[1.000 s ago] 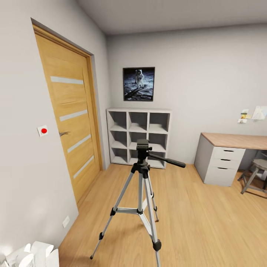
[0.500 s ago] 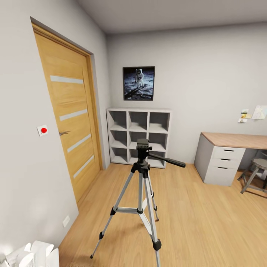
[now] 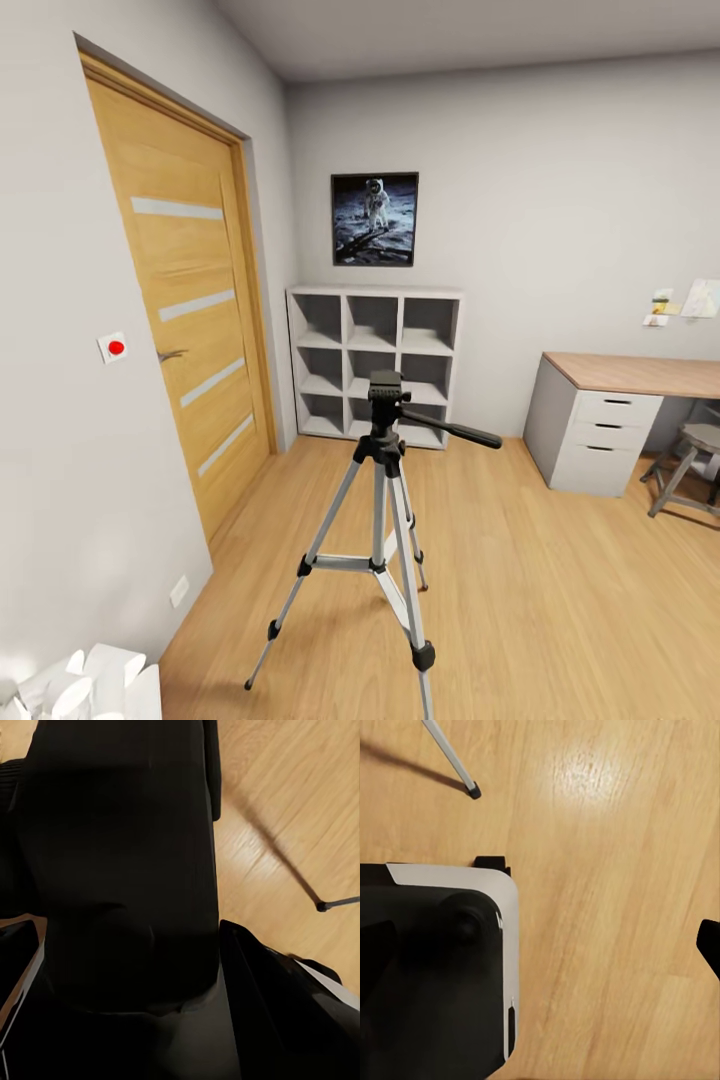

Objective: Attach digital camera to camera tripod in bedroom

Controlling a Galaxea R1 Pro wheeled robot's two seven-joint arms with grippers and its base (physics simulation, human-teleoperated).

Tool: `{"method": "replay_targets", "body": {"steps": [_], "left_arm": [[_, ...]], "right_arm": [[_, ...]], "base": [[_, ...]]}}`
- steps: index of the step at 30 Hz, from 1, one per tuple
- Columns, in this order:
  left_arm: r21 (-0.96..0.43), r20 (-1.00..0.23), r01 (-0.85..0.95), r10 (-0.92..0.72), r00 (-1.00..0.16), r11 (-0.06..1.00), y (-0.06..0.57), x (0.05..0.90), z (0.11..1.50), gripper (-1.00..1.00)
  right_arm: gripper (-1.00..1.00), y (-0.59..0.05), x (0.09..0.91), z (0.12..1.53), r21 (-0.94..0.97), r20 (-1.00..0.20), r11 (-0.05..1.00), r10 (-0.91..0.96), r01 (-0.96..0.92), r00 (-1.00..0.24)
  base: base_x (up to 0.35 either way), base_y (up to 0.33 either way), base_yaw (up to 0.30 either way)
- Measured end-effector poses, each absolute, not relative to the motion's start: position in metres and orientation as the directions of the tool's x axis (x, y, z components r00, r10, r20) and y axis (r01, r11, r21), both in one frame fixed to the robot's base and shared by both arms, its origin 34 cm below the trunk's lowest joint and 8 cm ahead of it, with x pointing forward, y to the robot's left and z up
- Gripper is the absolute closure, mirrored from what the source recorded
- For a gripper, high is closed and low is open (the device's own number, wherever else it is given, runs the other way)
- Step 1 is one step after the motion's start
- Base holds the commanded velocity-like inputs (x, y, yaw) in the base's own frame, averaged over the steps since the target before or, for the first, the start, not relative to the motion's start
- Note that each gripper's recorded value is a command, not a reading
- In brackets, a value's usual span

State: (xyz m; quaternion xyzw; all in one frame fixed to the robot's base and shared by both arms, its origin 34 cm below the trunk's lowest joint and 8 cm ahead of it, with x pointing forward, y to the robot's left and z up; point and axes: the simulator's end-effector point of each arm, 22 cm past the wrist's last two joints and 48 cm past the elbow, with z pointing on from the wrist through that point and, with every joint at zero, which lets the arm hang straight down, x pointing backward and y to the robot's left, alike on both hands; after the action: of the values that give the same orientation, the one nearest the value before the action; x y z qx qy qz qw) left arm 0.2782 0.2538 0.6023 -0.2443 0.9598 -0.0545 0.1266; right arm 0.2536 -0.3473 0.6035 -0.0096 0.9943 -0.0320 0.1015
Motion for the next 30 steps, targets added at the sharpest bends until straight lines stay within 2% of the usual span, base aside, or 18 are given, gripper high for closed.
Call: {"method": "replay_targets", "body": {"steps": [18, 30], "left_arm": [[-0.161, -0.204, -0.457, -0.483, -0.852, 0.875, 0.2529, 0.273, 0.6003, 1.0], [-0.16, -0.202, -0.458, -0.483, -0.852, 0.874, 0.253, 0.2721, 0.5998, 1.0]], "right_arm": [[-1.0, -0.3476, 0.2513, 0.6024, -0.066, -0.2, 0.998, -0.026, -0.013, -0.979], [-1.0, -0.3475, 0.2498, 0.6019, -0.065, -0.196, 0.998, -0.026, -0.013, -0.98]], "base": [[0.0, 0.0, -0.006], [0.0, 0.0, -0.214]]}}
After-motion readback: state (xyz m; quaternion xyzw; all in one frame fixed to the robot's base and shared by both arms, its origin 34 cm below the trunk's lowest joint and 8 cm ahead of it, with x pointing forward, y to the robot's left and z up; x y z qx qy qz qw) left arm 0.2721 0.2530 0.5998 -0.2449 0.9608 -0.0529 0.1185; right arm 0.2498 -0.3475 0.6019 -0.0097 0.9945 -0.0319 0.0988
